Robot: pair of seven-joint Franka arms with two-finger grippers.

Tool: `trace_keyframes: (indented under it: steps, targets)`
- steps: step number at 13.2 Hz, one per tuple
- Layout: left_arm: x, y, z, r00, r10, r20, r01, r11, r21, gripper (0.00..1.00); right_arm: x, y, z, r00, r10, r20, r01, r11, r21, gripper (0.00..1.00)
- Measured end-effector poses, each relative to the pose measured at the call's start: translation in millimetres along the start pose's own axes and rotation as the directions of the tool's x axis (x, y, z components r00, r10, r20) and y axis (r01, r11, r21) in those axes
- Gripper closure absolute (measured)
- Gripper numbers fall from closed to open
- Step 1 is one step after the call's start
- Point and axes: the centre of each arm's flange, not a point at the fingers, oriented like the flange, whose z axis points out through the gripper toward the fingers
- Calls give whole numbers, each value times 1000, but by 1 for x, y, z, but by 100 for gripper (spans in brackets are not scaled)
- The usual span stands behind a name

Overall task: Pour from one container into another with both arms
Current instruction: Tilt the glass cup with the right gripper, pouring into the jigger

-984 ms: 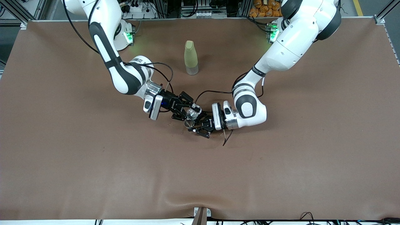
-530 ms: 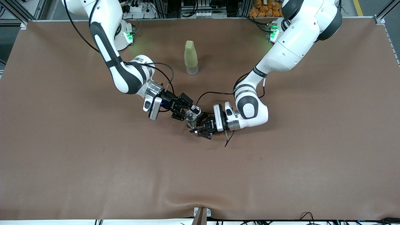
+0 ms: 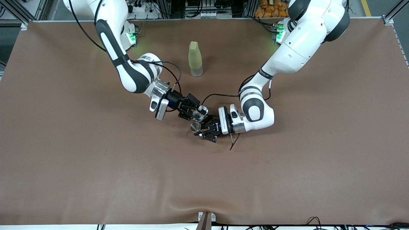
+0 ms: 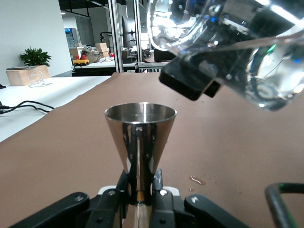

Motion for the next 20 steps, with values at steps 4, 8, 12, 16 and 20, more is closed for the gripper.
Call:
trace_keyframes:
  steps: [4, 8, 12, 16, 20]
  targets:
    - [-5, 3, -1, 1000, 6, 6, -6, 1000, -3, 79, 0, -7, 2, 998, 62, -19, -62, 998, 6, 50]
    - [-8, 4, -2, 1000, 3, 10, -3, 1000, -4, 79, 0, -7, 3, 996, 88, -20, -88, 996, 7, 50]
    - [-10, 5, -3, 1000, 1, 12, -1, 1000, -5, 79, 1, -8, 3, 989, 145, -22, -144, 989, 10, 50]
    - [-10, 5, -3, 1000, 0, 13, 0, 1000, -5, 79, 3, -10, 4, 979, 202, -24, -202, 979, 13, 50]
    - [-10, 5, -3, 1000, 0, 13, 0, 1000, -4, 79, 3, -10, 4, 967, 252, -24, -252, 968, 14, 50]
